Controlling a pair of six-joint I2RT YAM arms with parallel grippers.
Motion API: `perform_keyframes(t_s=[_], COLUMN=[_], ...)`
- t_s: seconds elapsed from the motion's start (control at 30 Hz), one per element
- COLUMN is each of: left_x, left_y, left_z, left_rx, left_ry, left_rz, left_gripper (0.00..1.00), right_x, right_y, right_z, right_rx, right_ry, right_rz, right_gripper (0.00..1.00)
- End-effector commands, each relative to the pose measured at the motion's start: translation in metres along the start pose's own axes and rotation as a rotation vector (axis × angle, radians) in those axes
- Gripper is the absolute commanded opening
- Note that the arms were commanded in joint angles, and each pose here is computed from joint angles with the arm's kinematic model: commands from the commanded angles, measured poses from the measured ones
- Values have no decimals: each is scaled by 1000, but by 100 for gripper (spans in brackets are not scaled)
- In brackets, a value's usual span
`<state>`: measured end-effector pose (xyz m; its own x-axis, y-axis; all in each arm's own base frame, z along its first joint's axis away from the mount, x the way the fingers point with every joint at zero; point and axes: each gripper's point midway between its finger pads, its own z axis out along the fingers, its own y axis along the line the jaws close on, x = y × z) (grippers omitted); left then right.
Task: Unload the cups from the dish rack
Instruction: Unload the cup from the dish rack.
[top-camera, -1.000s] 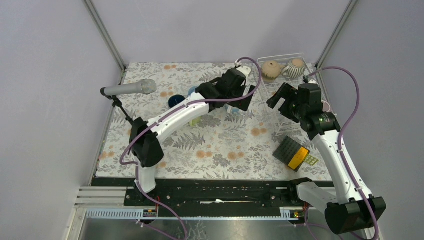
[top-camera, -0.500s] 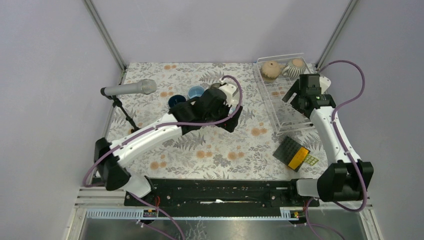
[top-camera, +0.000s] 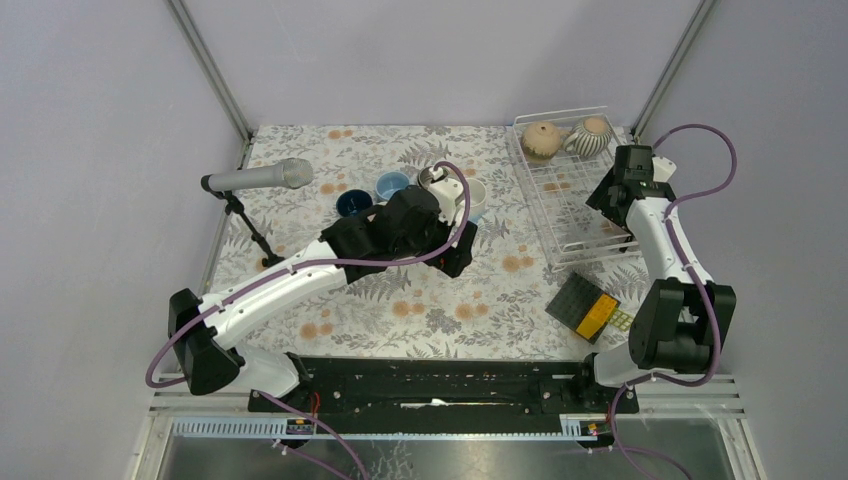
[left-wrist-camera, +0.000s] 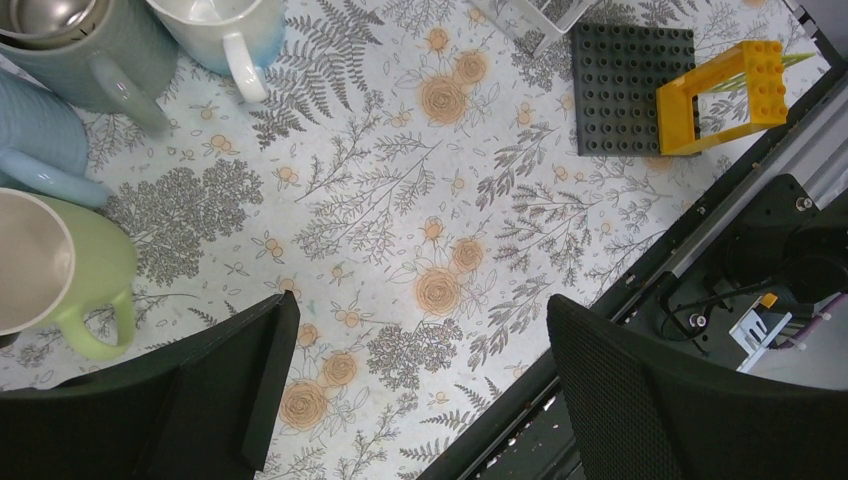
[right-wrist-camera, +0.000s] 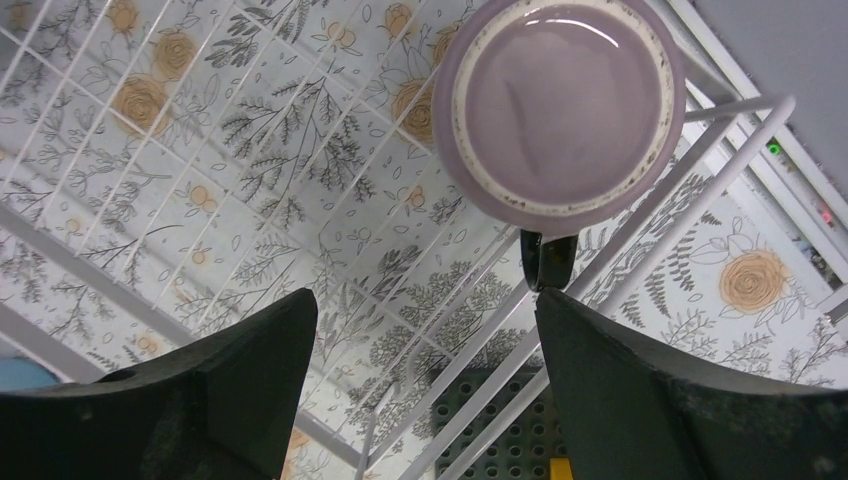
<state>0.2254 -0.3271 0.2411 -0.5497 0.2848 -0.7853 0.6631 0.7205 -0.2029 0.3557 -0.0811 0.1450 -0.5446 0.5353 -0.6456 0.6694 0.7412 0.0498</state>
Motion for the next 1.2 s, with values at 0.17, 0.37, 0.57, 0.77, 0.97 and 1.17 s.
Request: perform_keyframes(t_s=[0.17, 0.37, 0.57, 0.77, 0.97, 1.17], left_x=[-16, -14, -14, -15, -14, -14], left_y=[-11, -11, -10, -7, -6, -5], left_z=[-12, -10, -9, -7, -6, -5], left_rx=[57, 58, 64, 62, 58, 56], left_ry=[-75, -72, -73, -72, -72, -72], left_rz=[-7, -5, -14, -25, -31, -34], left_gripper=[99, 99, 99, 99, 99, 99], right_x=[-24, -11, -2, 1, 9, 14], right_y=[-17, -30, -34, -34, -33, -37], right_z=[12, 24, 35, 40, 46, 50], right_rx=[73, 116, 139, 133, 137, 156], right_ry=[-52, -13, 18, 38, 64, 76], right_rz=[-37, -35, -39, -32, -30, -35], right_gripper=[87, 85, 84, 82, 77, 71])
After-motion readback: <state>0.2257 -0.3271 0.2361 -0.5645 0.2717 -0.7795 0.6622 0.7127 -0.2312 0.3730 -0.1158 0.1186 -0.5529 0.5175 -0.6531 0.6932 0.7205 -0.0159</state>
